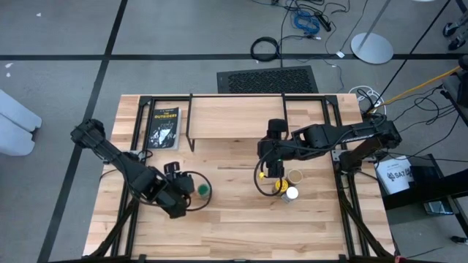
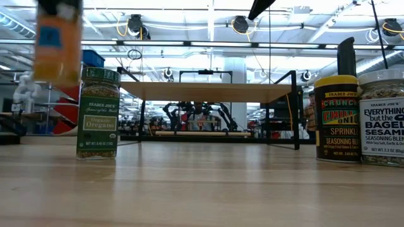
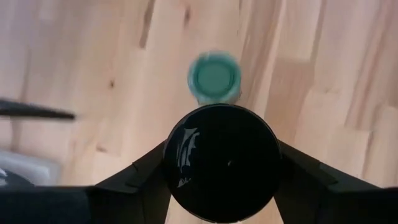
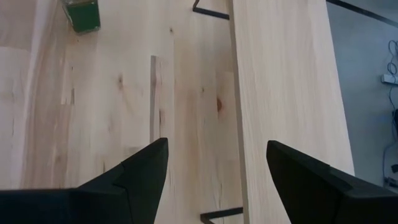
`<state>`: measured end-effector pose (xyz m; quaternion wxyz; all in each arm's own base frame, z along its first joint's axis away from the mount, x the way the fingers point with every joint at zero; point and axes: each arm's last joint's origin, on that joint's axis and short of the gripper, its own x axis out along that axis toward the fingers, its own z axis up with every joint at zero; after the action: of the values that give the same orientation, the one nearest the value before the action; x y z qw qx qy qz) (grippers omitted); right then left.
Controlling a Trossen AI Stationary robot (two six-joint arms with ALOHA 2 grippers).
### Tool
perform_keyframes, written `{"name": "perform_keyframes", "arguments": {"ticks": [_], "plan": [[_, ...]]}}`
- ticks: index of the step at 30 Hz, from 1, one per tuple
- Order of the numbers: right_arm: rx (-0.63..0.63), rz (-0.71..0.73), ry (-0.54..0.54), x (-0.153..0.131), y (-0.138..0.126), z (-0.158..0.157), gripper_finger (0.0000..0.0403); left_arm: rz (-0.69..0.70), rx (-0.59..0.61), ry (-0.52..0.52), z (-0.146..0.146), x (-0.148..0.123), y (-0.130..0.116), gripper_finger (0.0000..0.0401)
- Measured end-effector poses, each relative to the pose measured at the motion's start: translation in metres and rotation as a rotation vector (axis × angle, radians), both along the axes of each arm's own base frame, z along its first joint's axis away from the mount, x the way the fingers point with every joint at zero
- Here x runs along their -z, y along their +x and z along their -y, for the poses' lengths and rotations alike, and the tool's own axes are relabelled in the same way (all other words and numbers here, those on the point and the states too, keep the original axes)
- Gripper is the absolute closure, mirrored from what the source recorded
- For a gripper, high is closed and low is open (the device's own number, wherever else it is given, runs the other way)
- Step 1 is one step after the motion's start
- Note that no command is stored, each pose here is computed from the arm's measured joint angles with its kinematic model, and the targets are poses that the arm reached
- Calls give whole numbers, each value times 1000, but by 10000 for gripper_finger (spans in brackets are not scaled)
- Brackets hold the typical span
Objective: Shelf spices
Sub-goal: Put the black seasoning bottle on the shelf
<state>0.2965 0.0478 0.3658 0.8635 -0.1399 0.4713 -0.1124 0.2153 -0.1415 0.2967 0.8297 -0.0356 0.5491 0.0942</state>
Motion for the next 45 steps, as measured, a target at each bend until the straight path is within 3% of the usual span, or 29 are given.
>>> {"name": "perform_keyframes", "arguments": {"ticks": [14,28,36,45], "plan": [[2,-39,-7,2,-3,1,142,106,69,55,-35,-76,14,175],[-3,-39,-7,2,-3,0,142,144,135,159,-87,-127,15,175],[-3,-37,-7,2,-3,-1,142,174,173,172,-116,-147,13,175],[-3,-19,-3,1,-2,-1,142,123,262,210,-144,-148,12,175]]}}
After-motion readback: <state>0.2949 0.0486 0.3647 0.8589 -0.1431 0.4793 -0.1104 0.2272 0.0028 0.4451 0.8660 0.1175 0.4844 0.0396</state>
